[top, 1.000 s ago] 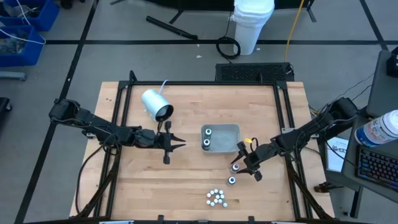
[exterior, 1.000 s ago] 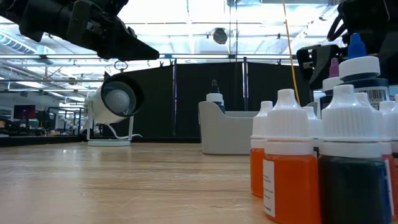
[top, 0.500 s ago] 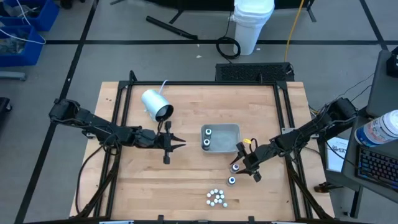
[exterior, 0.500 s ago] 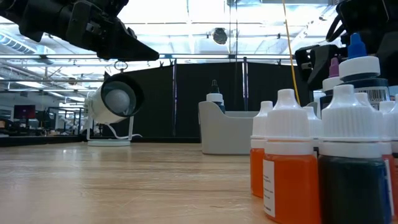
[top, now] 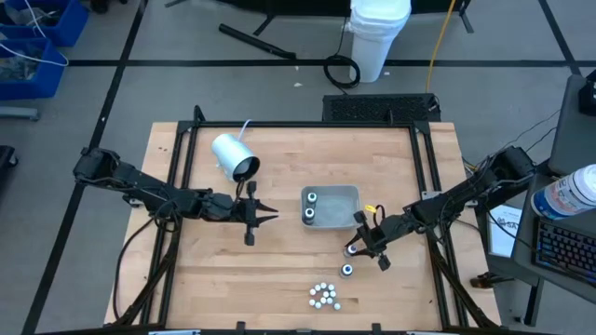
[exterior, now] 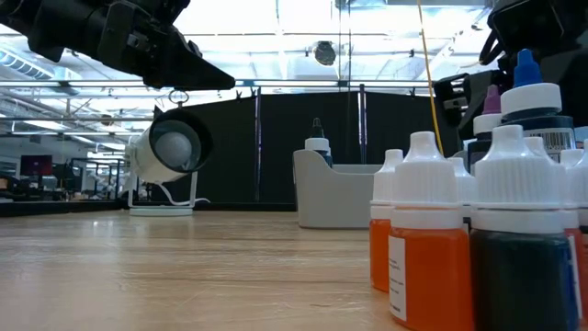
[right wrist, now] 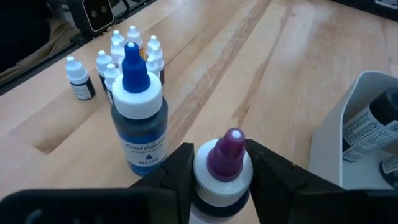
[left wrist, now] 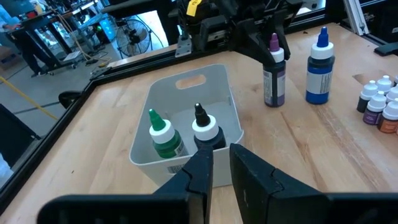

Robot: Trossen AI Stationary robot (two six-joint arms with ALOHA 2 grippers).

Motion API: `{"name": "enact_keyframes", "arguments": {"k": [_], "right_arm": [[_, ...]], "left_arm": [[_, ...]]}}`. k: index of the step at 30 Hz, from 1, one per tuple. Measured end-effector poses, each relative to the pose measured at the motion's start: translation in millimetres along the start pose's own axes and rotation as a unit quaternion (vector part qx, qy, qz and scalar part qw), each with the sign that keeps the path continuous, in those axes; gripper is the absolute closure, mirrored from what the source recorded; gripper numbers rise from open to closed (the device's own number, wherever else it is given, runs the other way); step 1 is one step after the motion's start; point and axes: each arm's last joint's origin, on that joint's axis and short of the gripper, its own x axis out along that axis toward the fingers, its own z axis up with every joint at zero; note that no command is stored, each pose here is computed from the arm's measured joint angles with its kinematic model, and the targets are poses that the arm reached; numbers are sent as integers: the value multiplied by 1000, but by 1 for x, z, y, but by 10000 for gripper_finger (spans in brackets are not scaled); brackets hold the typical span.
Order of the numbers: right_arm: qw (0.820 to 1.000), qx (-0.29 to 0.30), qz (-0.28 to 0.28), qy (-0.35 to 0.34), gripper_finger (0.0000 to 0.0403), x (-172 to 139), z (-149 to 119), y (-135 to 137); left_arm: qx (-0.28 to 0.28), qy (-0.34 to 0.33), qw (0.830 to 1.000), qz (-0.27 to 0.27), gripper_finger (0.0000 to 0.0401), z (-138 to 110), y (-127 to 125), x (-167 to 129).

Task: Pick & Place food coloring
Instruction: Put the big purple food coloring bottle into the gray bin

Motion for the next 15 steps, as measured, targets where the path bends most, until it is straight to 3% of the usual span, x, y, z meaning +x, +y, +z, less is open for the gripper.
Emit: {"name": "enact_keyframes", "arguments": {"k": [6, 15], "right_arm": [[1000, 11, 2, -3, 278, -1, 1, 0], [998, 24, -2, -56, 291, -17, 16, -2]], "left_arm": [[-1, 0, 1000, 0, 338, 0, 0, 0], [-3, 1, 1000, 0, 338, 0, 0, 0]]}}
